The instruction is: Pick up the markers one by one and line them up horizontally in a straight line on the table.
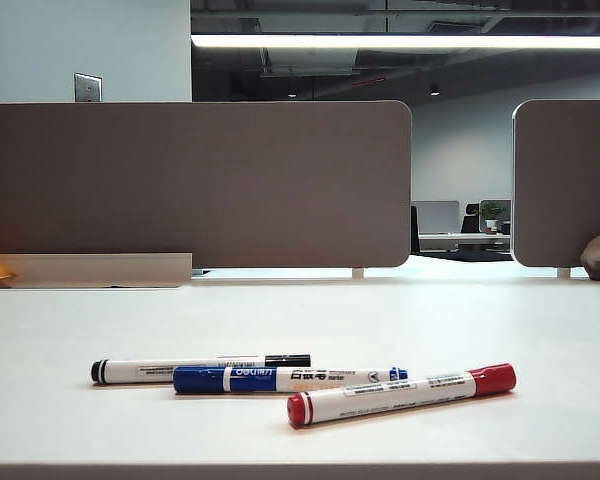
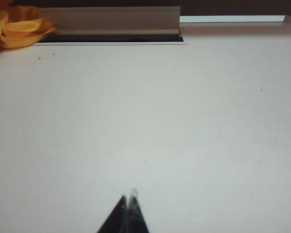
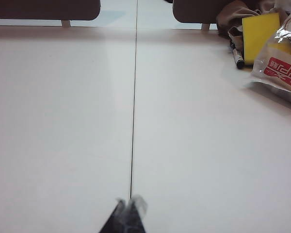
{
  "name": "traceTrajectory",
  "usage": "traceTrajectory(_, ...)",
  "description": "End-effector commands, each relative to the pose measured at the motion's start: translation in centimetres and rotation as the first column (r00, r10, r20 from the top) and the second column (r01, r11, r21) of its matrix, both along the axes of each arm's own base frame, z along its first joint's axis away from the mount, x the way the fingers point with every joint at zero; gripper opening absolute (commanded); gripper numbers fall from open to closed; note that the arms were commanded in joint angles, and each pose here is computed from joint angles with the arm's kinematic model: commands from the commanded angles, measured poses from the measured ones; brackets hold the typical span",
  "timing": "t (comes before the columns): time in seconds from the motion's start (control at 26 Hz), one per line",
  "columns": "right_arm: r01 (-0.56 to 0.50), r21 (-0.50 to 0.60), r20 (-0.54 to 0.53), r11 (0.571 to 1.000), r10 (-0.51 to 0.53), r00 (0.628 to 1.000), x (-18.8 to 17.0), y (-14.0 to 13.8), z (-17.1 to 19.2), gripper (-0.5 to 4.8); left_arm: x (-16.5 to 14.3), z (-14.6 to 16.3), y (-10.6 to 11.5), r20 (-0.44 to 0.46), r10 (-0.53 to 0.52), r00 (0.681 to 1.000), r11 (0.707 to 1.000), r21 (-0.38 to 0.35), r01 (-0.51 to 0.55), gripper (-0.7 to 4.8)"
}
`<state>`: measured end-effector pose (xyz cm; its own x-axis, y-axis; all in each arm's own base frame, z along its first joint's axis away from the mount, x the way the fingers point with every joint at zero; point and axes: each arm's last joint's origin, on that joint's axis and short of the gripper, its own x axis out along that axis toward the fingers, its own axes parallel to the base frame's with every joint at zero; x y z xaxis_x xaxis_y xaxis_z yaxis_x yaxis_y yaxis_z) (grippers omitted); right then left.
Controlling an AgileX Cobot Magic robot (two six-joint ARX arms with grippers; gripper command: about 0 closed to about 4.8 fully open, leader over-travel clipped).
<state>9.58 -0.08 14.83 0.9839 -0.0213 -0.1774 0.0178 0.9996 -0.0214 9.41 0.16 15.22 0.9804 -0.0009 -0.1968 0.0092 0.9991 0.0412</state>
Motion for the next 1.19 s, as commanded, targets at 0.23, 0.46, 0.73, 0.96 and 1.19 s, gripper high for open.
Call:
traceTrajectory(0.23,0.000,0.006,0.002,1.000,0.000,1.000,0.0,0.0,-0.2,-0.01,0.0,0.2,0.0,0.011,-0.003,1.000,1.000,-0.007,0.003,-0.05)
traceTrajectory(0.46,0.011,0.114,0.023,0.993,-0.014,1.000,0.0,0.0,0.3,-0.01,0.0,1.1,-0.1,0.070,-0.027,0.997,0.995,-0.092,0.034,-0.05)
traceTrajectory(0.73,-0.082,0.234,0.249,0.969,0.022,0.968,-1.9,0.2,7.8,-0.02,-1.8,8.0,-0.2,0.324,-0.033,0.945,0.984,-0.156,0.087,-0.05)
traceTrajectory(0.96,-0.356,0.221,0.357,0.908,0.265,0.896,-3.9,0.9,11.8,-0.02,-4.6,13.6,-0.4,0.487,-0.050,0.872,0.971,-0.182,0.158,-0.04)
traceTrajectory(1.19,-0.521,0.217,0.257,0.826,0.466,0.846,-5.3,1.5,12.9,-0.02,-7.0,16.5,-0.7,0.504,-0.132,0.853,0.973,-0.097,0.208,-0.04)
